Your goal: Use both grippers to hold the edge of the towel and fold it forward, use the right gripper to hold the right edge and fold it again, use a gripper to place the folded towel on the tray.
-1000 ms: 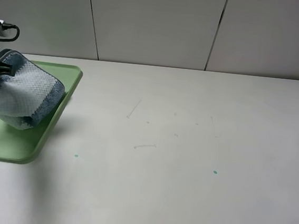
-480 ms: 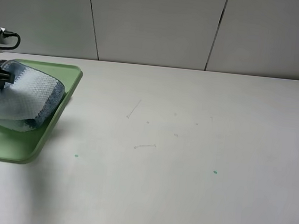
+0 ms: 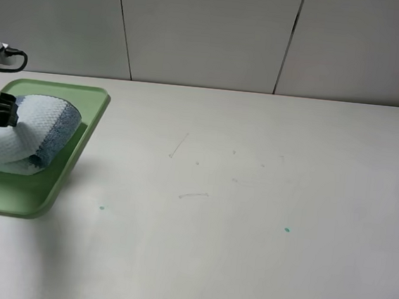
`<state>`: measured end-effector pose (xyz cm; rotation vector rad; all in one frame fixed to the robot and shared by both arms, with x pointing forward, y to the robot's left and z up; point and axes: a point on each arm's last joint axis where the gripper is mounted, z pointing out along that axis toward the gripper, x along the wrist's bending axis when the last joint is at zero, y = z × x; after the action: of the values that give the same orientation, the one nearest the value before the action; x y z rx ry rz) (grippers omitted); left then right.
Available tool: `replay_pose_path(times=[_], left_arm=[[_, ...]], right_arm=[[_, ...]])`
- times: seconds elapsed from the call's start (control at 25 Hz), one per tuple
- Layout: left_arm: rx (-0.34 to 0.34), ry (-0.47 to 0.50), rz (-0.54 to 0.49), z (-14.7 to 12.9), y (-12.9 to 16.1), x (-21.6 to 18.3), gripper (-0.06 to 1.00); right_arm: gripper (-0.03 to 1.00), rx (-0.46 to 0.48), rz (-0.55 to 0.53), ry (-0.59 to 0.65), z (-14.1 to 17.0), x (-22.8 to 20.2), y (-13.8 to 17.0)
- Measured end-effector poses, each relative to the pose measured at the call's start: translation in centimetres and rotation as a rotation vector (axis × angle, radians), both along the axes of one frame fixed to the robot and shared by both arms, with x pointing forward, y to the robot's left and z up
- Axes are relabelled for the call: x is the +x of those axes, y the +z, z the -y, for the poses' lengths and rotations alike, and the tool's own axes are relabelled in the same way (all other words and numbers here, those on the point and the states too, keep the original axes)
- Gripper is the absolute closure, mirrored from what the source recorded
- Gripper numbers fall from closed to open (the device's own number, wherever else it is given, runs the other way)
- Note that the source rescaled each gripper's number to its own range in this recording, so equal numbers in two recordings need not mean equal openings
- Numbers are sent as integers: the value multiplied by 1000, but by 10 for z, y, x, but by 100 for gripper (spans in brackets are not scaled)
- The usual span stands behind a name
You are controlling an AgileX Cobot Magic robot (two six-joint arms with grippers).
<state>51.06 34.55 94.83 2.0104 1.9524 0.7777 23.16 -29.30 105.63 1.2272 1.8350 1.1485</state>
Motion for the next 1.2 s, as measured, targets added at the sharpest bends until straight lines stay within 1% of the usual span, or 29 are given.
replay_pose_path(times=[0.4,0.6,0.72,1.04,1.2], left_arm=[[0,0,-5,0,-1,-1,1],[10,-15,-9,0,-1,-1,-4],[25,-38,-12,0,0,-1,-5],[45,-48,64,1,22,-6,-5],[70,-55,91,0,35,-13,-5]], right_arm=[[-3,1,0,0,0,0,0],[-3,1,0,0,0,0,0],[-3,1,0,0,0,0,0],[-3,1,0,0,0,0,0],[-3,1,0,0,0,0,0]])
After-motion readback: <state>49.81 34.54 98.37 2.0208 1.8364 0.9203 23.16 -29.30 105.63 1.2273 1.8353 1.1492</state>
